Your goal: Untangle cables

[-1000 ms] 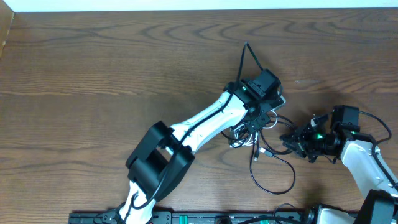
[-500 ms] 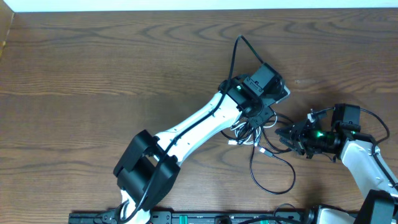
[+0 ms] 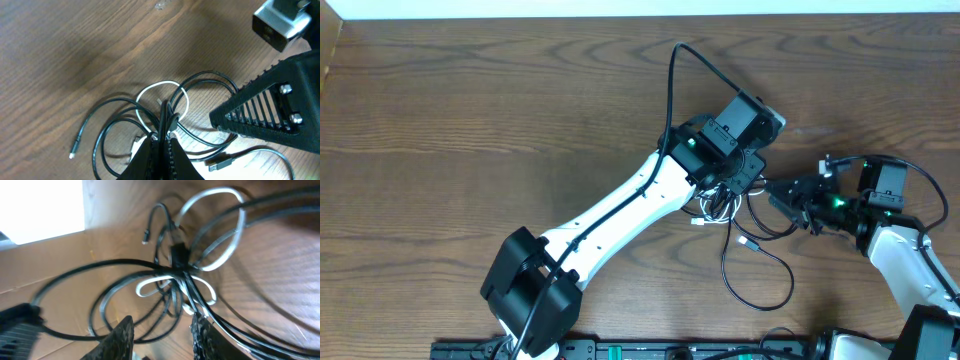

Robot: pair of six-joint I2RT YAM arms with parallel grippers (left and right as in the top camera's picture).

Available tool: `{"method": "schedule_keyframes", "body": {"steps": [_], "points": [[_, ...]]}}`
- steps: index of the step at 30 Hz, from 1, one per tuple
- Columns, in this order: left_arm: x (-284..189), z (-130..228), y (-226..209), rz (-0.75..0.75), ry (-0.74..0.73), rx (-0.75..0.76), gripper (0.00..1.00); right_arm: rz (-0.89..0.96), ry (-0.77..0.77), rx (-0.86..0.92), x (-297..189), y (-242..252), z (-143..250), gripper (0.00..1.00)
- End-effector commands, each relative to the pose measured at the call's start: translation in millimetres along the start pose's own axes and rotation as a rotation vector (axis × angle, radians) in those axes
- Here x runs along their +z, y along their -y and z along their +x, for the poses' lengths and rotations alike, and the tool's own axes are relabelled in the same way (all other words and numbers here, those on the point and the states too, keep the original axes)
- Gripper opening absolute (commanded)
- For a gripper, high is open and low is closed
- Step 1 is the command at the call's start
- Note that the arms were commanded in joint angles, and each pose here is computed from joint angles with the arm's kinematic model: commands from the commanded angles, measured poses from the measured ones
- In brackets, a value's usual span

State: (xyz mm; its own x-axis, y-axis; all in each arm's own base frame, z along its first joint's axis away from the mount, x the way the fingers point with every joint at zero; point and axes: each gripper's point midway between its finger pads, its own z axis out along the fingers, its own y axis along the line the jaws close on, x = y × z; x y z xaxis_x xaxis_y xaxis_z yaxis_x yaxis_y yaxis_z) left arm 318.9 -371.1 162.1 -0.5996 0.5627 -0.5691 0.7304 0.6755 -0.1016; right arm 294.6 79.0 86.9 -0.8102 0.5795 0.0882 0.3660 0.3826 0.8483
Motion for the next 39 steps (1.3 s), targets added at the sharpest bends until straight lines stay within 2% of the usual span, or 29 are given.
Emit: {"method": "schedule_keyframes", "body": {"steps": [1,6,13,26,37,39], "points": [[-7,-4,-1,-0.012,0.017,-0.107,0.07,-0.037,-0.012,0.073,0,-7,0,0.35],[-7,-6,-1,-0.008,0.025,-0.192,0.07,-0.032,-0.021,0.093,2,-7,3,0.35],[-7,-9,12,0.068,0.030,-0.189,0.08,0.002,-0.013,0.130,10,-6,5,0.35],[-7,-9,13,0.071,0.029,-0.189,0.08,0.023,0.109,0.205,36,-27,-5,0.41],[-7,-9,13,0.070,0.029,-0.188,0.07,0.083,0.197,0.181,46,-24,-8,0.39],[-7,-9,13,0.070,0.030,-0.188,0.07,0.086,0.204,0.181,46,-23,-9,0.35]]}}
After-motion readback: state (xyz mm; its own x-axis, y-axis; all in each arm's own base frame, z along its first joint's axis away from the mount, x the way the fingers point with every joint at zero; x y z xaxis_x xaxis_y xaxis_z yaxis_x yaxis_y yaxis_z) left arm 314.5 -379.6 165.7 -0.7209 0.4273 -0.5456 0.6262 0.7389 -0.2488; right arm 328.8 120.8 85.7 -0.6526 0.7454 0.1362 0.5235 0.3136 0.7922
